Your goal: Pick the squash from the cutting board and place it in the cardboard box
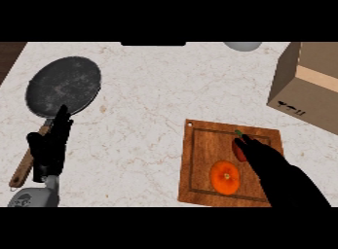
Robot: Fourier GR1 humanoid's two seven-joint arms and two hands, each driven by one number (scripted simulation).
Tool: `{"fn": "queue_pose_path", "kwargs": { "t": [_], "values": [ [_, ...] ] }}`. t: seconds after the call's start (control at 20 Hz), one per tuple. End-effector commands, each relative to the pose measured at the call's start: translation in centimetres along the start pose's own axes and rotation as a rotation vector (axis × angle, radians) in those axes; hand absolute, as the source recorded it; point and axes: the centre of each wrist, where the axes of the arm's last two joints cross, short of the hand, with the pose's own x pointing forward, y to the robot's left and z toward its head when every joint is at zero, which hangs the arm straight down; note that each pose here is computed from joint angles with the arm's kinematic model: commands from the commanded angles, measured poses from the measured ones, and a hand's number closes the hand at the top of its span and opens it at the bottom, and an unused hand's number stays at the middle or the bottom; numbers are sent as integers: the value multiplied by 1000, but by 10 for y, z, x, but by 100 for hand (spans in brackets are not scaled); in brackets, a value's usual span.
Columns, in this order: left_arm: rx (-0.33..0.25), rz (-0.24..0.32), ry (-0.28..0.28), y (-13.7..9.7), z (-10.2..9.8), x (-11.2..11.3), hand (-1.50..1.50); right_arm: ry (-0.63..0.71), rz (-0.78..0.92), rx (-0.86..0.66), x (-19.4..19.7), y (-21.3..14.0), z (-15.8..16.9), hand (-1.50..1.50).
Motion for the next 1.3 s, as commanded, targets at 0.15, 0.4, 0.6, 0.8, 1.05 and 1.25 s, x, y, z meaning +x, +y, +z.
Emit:
{"fn": "queue_pose_path", "kwargs": {
  "t": [0.15, 0.4, 0.6, 0.8, 1.05, 1.25],
  "values": [
    [-6, 8, 3, 6, 17, 1, 0, 48, -4, 21, 36, 16, -3, -150],
    [11, -8, -15, -5, 0, -8, 0, 92, 59, 44, 29, 25, -14, -150],
    [12, -5, 7, 1, 0, 8, 0, 106, 47, 45, 30, 41, -10, -150],
    [-6, 8, 3, -15, 2, 4, 0, 140, 48, 28, 45, 29, -14, -150],
    [1, -5, 8, -6, -3, 8, 0, 166, 65, 54, 42, 43, -24, -150],
    [1, 8, 5, 3, -15, -1, 0, 189, 84, 54, 47, 56, -42, -150]
  ]
}}
